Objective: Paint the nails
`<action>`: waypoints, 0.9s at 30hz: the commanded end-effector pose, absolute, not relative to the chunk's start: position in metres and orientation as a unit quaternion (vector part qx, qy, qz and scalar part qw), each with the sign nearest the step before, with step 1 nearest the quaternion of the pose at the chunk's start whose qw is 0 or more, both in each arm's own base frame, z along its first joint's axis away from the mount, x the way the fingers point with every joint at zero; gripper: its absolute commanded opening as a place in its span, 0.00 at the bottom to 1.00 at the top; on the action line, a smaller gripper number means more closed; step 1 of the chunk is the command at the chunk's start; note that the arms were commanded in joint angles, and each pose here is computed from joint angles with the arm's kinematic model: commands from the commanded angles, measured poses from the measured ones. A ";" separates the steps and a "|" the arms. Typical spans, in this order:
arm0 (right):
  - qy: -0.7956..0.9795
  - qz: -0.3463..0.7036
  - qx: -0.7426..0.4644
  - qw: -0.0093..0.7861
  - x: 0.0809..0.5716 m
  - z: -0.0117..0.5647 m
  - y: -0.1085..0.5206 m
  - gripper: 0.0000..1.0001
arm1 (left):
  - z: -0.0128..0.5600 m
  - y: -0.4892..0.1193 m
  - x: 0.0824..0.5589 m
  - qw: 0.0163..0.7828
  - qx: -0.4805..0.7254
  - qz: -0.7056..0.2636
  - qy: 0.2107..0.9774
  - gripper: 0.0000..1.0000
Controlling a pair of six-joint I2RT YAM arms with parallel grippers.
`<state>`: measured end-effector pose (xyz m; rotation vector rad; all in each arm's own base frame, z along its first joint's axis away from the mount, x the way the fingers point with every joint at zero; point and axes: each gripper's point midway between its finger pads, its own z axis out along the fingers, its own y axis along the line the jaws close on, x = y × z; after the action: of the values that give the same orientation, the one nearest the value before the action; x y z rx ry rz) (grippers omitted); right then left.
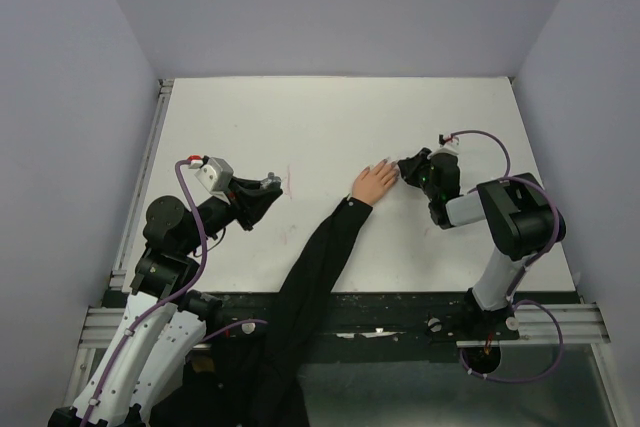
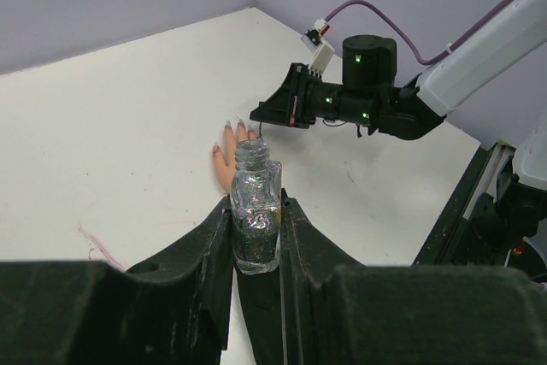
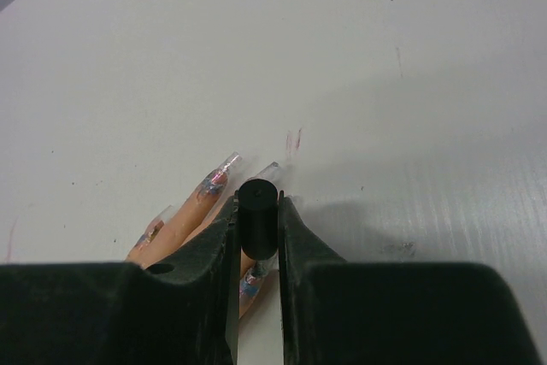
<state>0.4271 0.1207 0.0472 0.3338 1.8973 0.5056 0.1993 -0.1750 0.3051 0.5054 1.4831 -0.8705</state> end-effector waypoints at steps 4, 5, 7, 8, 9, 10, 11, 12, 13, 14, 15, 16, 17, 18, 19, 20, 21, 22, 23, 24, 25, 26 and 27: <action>0.806 0.205 0.140 0.538 0.431 0.040 0.121 0.01 | 0.325 -0.176 0.196 0.643 0.231 -0.379 0.624 0.00; 0.806 0.205 0.140 0.537 0.431 0.041 0.121 0.01 | 0.325 -0.176 0.196 0.643 0.232 -0.379 0.623 0.00; 0.807 0.204 0.140 0.537 0.432 0.040 0.121 0.01 | 0.325 -0.176 0.196 0.644 0.231 -0.379 0.623 0.00; 0.808 0.203 0.140 0.535 0.432 0.039 0.121 0.01 | 0.325 -0.175 0.196 0.644 0.231 -0.379 0.623 0.00; 0.808 0.202 0.142 0.535 0.432 0.039 0.121 0.01 | 0.324 -0.176 0.196 0.643 0.232 -0.379 0.624 0.00; 0.807 0.201 0.143 0.536 0.433 0.040 0.121 0.01 | 0.325 -0.175 0.196 0.644 0.231 -0.379 0.623 0.00; 0.808 0.200 0.145 0.536 0.433 0.039 0.120 0.01 | 0.324 -0.176 0.196 0.643 0.231 -0.379 0.624 0.00; 0.807 0.200 0.145 0.536 0.433 0.040 0.121 0.01 | 0.325 -0.175 0.196 0.644 0.231 -0.378 0.624 0.00; 0.808 0.199 0.147 0.535 0.433 0.038 0.119 0.01 | 0.325 -0.175 0.196 0.644 0.231 -0.379 0.623 0.00; 0.809 0.199 0.147 0.534 0.432 0.037 0.120 0.01 | 0.325 -0.176 0.196 0.644 0.232 -0.378 0.623 0.00; 0.807 0.198 0.147 0.536 0.433 0.039 0.119 0.01 | 0.325 -0.175 0.197 0.644 0.230 -0.378 0.624 0.00; 0.807 0.197 0.148 0.536 0.433 0.038 0.119 0.01 | 0.325 -0.176 0.196 0.644 0.232 -0.378 0.623 0.00; 0.807 0.198 0.148 0.536 0.433 0.039 0.119 0.01 | 0.326 -0.175 0.196 0.645 0.232 -0.378 0.622 0.00; 0.806 0.197 0.148 0.537 0.434 0.039 0.119 0.01 | 0.325 -0.175 0.196 0.644 0.231 -0.378 0.623 0.00; 0.806 0.198 0.149 0.537 0.435 0.039 0.119 0.01 | 0.325 -0.175 0.196 0.644 0.231 -0.378 0.623 0.00; 0.807 0.197 0.149 0.537 0.435 0.039 0.119 0.01 | 0.324 -0.175 0.196 0.644 0.231 -0.378 0.624 0.00; 0.806 0.197 0.150 0.537 0.435 0.039 0.119 0.01 | 0.324 -0.176 0.197 0.643 0.231 -0.378 0.624 0.00; 0.807 0.196 0.152 0.537 0.435 0.038 0.118 0.01 | 0.324 -0.176 0.197 0.643 0.231 -0.378 0.624 0.00; 0.807 0.196 0.151 0.536 0.435 0.038 0.119 0.01 | 0.324 -0.176 0.196 0.643 0.232 -0.378 0.624 0.00; 0.807 0.194 0.153 0.536 0.436 0.037 0.117 0.01 | 0.324 -0.176 0.197 0.644 0.231 -0.378 0.624 0.00; 0.807 0.193 0.153 0.537 0.437 0.038 0.118 0.01 | 0.325 -0.176 0.197 0.644 0.231 -0.378 0.624 0.00; 0.807 0.194 0.153 0.536 0.437 0.038 0.118 0.01 | 0.324 -0.176 0.197 0.642 0.232 -0.378 0.625 0.00; 0.807 0.194 0.153 0.536 0.437 0.038 0.118 0.01 | 0.324 -0.176 0.197 0.644 0.231 -0.378 0.624 0.00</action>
<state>0.4307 0.1213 0.0427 0.3380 1.9187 0.4973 0.1994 -0.1750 0.3050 0.5057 1.4833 -0.8702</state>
